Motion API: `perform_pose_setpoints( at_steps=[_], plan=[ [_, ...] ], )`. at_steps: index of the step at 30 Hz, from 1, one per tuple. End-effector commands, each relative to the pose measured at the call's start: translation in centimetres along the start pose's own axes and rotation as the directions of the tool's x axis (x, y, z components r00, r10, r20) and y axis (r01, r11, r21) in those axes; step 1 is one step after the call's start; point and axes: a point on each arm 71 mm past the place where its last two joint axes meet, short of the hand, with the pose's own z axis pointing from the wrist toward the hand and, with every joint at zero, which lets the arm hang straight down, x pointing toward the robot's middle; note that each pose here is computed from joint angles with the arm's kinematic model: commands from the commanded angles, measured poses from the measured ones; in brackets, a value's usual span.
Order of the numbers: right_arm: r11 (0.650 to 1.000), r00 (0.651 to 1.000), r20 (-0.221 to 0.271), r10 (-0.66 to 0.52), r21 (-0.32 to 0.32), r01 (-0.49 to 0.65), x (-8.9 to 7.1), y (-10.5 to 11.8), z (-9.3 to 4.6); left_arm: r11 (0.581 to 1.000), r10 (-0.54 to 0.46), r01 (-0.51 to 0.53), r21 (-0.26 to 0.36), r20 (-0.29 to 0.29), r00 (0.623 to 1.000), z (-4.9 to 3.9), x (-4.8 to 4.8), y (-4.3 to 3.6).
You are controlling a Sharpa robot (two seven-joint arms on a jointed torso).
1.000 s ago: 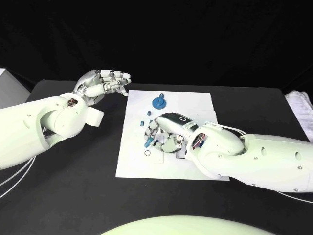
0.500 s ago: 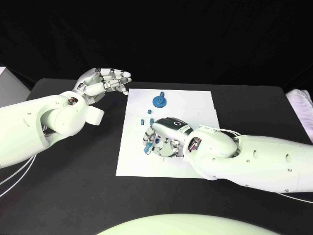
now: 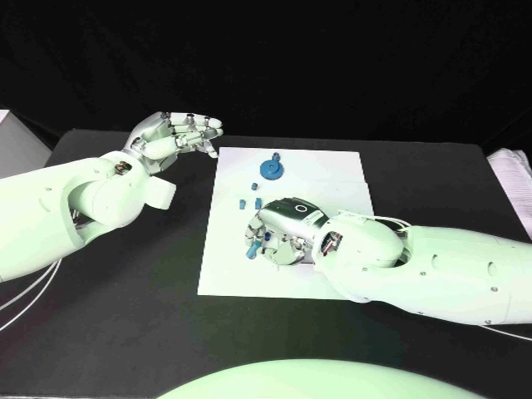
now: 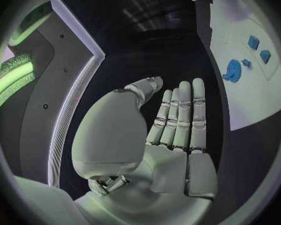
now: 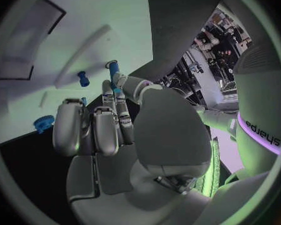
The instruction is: Assemble the parts on the task board
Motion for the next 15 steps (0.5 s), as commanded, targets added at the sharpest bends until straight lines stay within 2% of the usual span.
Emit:
perform_pose_setpoints(
  at_steps=[1, 15],
  plan=[
    [0.999, 0.999, -0.023, -0.041, 0.013, 0.042, 0.29, -0.24, -0.19, 1.0, -0.012, 0.012, 0.004, -0.013, 1.0, 0.01, 0.11, -0.05],
    [0.998, 0.999, -0.016, -0.052, 0.017, 0.053, 0.21, -0.32, -0.49, 1.0, -0.011, 0.011, 0.001, -0.011, 1.0, 0.0, -0.02, 0.01]
  ],
)
